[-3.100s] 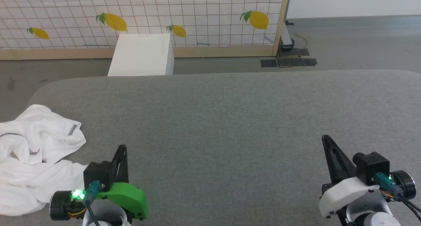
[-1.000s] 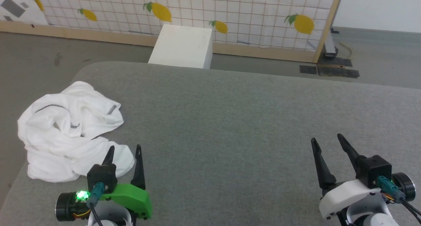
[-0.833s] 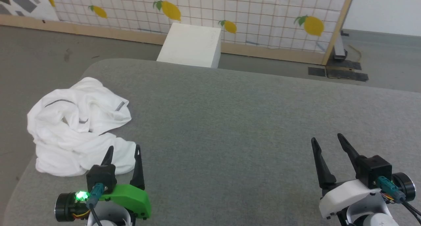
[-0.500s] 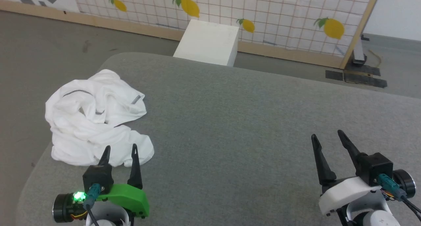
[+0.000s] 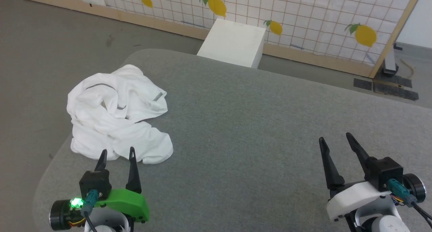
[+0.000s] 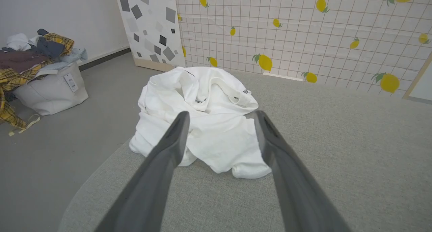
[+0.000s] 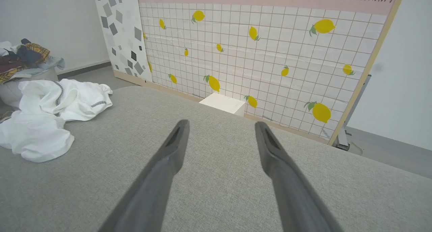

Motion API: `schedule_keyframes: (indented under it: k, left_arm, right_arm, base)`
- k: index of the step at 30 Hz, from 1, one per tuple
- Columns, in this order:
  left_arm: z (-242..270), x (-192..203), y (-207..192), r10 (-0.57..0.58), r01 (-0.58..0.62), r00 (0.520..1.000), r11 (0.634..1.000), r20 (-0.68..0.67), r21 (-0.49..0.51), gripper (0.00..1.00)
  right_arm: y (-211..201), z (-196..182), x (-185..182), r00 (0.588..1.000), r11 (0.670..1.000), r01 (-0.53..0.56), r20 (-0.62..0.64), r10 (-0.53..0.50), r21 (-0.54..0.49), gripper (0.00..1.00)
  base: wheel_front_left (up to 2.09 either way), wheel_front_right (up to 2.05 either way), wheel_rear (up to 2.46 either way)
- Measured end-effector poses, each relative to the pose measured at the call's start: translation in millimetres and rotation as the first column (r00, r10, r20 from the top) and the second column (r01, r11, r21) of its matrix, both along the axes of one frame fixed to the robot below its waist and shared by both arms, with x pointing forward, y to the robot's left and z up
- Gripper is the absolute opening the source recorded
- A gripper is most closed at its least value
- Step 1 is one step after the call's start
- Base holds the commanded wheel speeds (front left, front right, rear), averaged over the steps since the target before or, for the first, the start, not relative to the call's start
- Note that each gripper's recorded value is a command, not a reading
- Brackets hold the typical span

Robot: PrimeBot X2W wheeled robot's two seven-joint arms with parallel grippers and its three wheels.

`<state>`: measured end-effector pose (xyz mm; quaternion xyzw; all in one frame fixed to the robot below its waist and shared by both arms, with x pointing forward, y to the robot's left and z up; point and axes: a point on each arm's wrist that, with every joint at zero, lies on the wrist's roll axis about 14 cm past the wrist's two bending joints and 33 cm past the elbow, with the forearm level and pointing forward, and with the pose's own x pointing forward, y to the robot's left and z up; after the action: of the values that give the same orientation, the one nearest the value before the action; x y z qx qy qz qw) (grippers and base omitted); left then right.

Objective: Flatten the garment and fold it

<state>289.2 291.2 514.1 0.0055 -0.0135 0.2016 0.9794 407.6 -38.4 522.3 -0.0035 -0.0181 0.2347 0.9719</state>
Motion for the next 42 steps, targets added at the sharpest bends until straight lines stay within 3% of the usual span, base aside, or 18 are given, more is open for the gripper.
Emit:
schedule_keyframes:
  k: [42]
  left_arm:
    - [-0.2, -72.0, 57.4, 0.269, -0.27, 0.962, 0.963, 0.041, 0.01, 1.0]
  right_arm:
    - [74.9, 3.9, 2.4, 0.98, 0.98, -0.197, 0.024, 0.196, 0.037, 1.0]
  base:
    - [0.0, 0.0, 0.0]
